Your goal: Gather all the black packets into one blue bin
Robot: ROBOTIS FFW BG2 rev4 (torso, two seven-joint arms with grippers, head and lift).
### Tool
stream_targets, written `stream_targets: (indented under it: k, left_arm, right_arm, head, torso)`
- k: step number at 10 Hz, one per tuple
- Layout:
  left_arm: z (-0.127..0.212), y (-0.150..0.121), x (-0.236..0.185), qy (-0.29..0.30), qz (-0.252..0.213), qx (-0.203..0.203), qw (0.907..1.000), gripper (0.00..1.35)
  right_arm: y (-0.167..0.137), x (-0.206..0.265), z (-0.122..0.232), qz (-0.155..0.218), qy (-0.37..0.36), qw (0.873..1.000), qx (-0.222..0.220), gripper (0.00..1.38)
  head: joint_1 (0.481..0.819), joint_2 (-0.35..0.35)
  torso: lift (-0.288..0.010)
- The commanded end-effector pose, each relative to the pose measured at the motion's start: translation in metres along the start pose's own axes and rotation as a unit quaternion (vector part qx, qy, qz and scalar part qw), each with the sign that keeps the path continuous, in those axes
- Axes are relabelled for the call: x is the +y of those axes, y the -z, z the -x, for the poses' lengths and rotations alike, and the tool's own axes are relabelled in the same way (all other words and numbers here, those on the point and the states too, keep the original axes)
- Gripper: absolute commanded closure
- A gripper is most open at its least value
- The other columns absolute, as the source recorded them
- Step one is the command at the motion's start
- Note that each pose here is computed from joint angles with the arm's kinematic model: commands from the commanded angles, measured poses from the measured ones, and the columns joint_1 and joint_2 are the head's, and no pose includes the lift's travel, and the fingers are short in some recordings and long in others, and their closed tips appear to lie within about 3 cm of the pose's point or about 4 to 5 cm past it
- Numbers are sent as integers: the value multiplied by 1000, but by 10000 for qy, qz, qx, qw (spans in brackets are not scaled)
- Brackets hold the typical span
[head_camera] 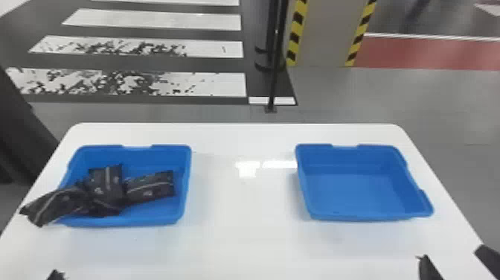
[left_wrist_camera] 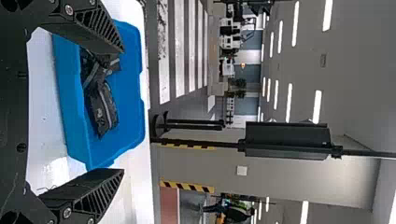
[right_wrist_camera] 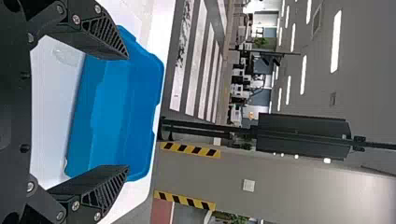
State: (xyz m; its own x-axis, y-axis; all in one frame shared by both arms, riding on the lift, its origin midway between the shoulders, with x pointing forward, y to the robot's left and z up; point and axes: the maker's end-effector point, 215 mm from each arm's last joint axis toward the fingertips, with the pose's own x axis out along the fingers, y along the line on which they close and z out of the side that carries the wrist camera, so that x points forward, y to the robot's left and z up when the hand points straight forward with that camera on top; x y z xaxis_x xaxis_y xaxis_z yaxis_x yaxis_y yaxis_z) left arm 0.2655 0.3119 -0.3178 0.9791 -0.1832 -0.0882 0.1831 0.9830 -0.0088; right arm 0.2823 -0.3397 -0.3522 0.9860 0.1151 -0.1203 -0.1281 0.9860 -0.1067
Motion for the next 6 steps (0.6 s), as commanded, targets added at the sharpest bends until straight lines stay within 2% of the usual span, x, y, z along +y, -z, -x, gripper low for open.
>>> stream_targets:
  k: [1, 6]
  left_arm:
    - [1, 1, 1, -15, 1, 28, 10000, 127]
    - [-2, 1, 0, 20, 16, 11, 10000, 127]
  right_arm:
    - [0, 0, 0, 1, 13, 10000, -6, 202]
    - [-12, 0, -3, 4, 6, 9999, -124, 202]
  head:
    - [695, -62]
    - [695, -58]
  torso:
    - [-110]
    - [-110]
